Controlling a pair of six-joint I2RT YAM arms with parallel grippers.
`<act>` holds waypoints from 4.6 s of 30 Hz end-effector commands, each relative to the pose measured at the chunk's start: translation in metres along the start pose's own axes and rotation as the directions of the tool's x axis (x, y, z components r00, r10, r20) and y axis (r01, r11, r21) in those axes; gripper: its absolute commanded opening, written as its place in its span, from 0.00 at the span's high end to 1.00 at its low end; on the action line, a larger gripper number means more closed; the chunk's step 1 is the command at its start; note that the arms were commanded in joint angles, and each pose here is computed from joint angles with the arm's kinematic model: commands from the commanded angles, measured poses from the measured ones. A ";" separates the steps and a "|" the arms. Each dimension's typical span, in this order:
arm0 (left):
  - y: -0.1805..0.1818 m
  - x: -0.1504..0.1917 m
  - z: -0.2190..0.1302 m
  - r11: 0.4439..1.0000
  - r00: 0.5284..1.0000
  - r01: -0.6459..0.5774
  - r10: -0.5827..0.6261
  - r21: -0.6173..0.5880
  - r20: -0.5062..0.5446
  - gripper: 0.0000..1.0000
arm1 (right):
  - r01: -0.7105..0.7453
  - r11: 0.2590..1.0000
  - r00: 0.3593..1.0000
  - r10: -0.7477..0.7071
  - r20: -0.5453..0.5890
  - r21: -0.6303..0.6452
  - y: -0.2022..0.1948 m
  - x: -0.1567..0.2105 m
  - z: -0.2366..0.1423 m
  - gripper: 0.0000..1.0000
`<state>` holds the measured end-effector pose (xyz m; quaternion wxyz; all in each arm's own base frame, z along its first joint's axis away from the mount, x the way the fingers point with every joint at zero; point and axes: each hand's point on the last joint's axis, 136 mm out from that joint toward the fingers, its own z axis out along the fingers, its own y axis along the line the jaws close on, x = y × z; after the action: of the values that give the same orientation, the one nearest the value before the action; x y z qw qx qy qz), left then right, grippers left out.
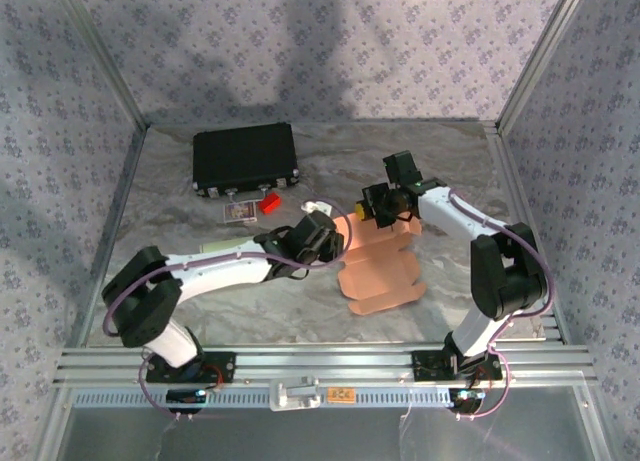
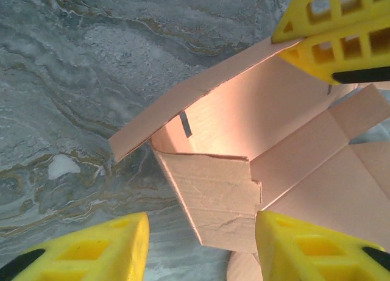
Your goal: Fold the paper box
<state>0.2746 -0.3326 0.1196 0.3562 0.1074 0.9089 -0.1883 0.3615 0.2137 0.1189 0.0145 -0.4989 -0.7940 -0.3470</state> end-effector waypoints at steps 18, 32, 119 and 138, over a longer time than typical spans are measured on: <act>0.040 0.007 0.018 0.968 0.996 -0.057 0.037 -0.243 -0.084 0.66 | 0.020 0.997 1.000 -0.019 0.009 -0.075 -0.005 0.002 -0.042 1.00; 0.051 -0.016 0.005 0.988 0.999 0.037 -0.040 -0.150 -0.017 0.64 | 0.267 0.961 0.962 -0.270 -0.037 -0.068 -0.007 -0.010 -0.041 1.00; -0.021 -0.017 0.033 0.825 0.916 -0.293 0.388 0.484 -0.106 0.64 | 0.410 0.784 0.886 -0.464 -0.002 -0.466 0.043 -0.035 -0.009 1.00; 0.010 -0.021 0.063 0.793 0.903 -0.301 0.416 0.530 -0.109 0.67 | 0.402 0.783 0.887 -0.461 -0.010 -0.475 0.044 -0.034 -0.006 1.00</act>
<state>0.3308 -0.3307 0.0737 0.2304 0.3586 0.8469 -0.3180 0.4072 0.1920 0.1288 -0.1276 -0.2846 -0.7810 -0.5411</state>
